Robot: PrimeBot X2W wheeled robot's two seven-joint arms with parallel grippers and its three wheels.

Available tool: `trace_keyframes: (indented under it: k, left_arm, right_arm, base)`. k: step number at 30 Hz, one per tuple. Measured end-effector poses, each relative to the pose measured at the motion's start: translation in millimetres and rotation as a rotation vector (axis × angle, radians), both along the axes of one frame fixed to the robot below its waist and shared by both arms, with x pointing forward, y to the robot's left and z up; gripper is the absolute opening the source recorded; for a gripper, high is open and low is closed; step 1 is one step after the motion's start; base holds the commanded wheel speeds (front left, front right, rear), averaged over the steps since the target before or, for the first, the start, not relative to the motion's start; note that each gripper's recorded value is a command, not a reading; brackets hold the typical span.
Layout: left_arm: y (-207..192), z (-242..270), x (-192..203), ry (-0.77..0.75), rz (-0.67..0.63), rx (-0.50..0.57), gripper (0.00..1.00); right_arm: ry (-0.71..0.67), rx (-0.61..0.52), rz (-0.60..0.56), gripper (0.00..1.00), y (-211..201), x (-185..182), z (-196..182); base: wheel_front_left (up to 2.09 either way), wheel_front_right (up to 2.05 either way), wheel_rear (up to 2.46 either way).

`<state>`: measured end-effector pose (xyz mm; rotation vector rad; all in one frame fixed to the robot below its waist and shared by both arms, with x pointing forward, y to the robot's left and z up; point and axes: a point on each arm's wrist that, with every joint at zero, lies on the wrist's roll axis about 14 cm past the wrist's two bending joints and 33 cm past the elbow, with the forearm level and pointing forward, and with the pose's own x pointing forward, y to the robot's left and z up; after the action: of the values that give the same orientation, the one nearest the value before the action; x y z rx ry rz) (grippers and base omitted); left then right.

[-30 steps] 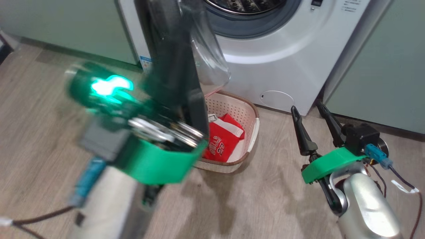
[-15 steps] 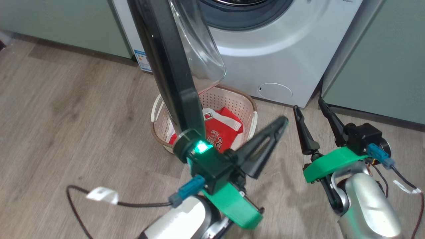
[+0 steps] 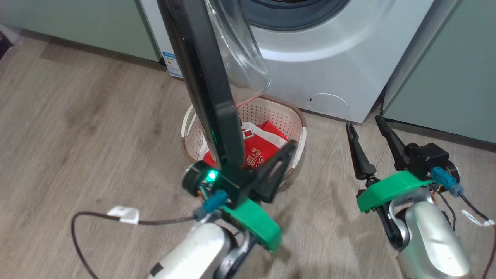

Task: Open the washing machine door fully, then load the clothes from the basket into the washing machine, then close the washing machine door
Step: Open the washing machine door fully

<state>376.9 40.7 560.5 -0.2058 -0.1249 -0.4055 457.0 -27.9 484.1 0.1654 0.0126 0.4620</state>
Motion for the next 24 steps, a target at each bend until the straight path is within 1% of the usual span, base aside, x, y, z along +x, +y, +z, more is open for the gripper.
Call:
trace_keyframes:
  k: [3, 12, 16, 24]
  left_arm:
    - [16, -12, 5, 0.032, 0.046, 0.023, 0.0]
    - [45, -21, 12, 0.063, 0.137, 0.034, 0.0]
    - [56, -28, 14, 0.092, 0.172, 0.025, 0.0]
    - [70, -30, 9, 0.101, 0.229, 0.001, 0.0]
  right_arm:
    - [0.002, 0.0, 0.001, 1.0, 1, 0, -1]
    - [0.008, -0.003, -0.001, 1.0, 0, 0, -1]
    - [0.009, -0.003, -0.002, 1.0, -1, 0, -1]
    - [0.007, -0.004, 0.0, 1.0, 1, 1, 2]
  base:
    - [0.0, 0.0, 0.0]
    - [0.0, 0.0, 0.0]
    - [0.0, 0.0, 0.0]
    - [0.0, 0.0, 0.0]
